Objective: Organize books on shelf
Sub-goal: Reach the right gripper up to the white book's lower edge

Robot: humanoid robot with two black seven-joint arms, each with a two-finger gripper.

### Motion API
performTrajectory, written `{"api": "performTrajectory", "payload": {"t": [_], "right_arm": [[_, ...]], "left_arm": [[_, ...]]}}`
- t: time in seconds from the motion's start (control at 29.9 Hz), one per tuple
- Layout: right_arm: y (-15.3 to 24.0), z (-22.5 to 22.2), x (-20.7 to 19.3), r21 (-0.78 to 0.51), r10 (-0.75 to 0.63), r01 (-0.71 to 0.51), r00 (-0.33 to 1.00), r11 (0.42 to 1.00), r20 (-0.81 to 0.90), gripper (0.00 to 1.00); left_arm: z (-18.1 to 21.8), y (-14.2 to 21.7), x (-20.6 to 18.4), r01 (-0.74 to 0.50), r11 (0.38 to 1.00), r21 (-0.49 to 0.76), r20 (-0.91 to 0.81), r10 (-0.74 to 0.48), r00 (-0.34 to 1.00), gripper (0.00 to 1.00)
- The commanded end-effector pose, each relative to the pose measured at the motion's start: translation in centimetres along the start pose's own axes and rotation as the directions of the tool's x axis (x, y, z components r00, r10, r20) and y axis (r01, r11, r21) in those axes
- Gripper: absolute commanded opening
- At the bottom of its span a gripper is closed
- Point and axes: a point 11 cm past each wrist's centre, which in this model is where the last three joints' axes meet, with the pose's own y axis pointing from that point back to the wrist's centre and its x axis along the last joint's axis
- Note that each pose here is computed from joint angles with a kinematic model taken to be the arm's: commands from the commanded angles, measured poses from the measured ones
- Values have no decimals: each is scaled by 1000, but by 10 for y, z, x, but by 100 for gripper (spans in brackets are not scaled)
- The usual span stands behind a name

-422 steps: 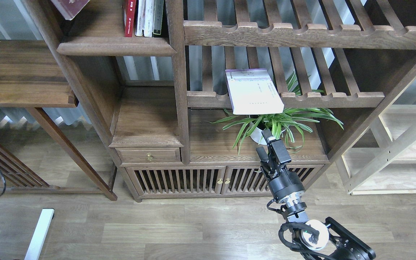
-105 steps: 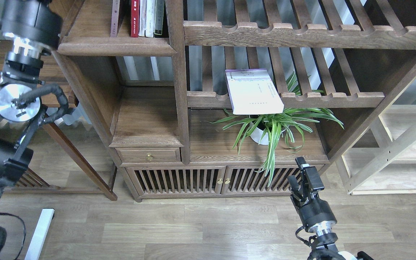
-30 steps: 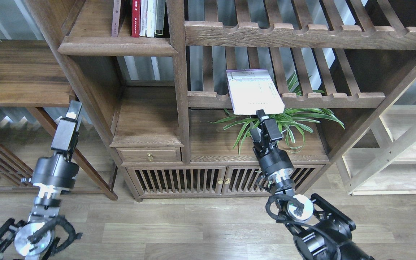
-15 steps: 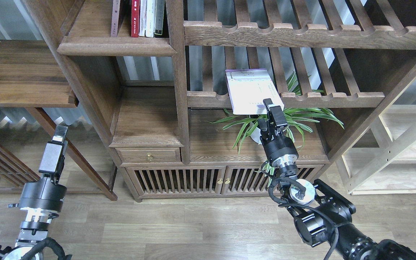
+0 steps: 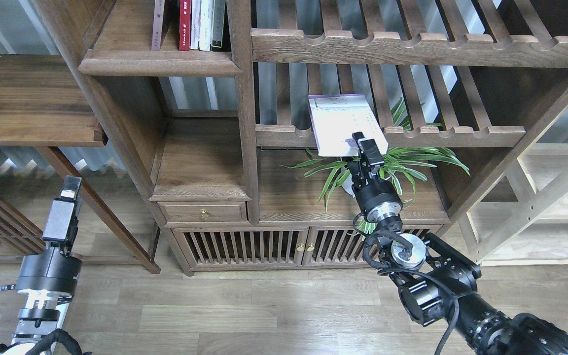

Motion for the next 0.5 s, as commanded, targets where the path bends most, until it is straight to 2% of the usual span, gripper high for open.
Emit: {"api": "performTrajectory", "payload": {"t": [0.0, 0.03, 0.17, 0.27, 0.37, 0.4, 0.47], "right_arm": [[-10, -2, -12, 3, -16, 16, 1000, 1000, -6, 87], [-13, -3, -16, 7, -22, 22, 1000, 1000, -4, 82], [-18, -5, -21, 17, -31, 31, 1000, 999, -2, 51], [-19, -13, -20, 65, -26, 26, 1000, 998, 1, 33], [-19, -19, -21, 99, -34, 34, 999, 995, 5, 9], [-19, -19, -21, 99, -40, 40, 999, 994, 6, 4], [-19, -17, -22, 88, -48, 47, 999, 995, 1, 4]], "left_arm": [[1, 0, -1, 2, 1000, -2, 0, -2, 1000, 99], [1, 1, 0, -1, 1000, -1, 0, 1, 1000, 99], [2, 4, 2, -10, 1000, -5, 2, 10, 1000, 99], [4, 8, 5, -23, 1000, -8, 3, 23, 1000, 99], [6, 13, 8, -34, 999, -4, 13, 34, 999, 99], [7, 13, 9, -36, 999, -2, 17, 36, 999, 99], [8, 13, 9, -35, 999, -2, 21, 35, 999, 99]]}}
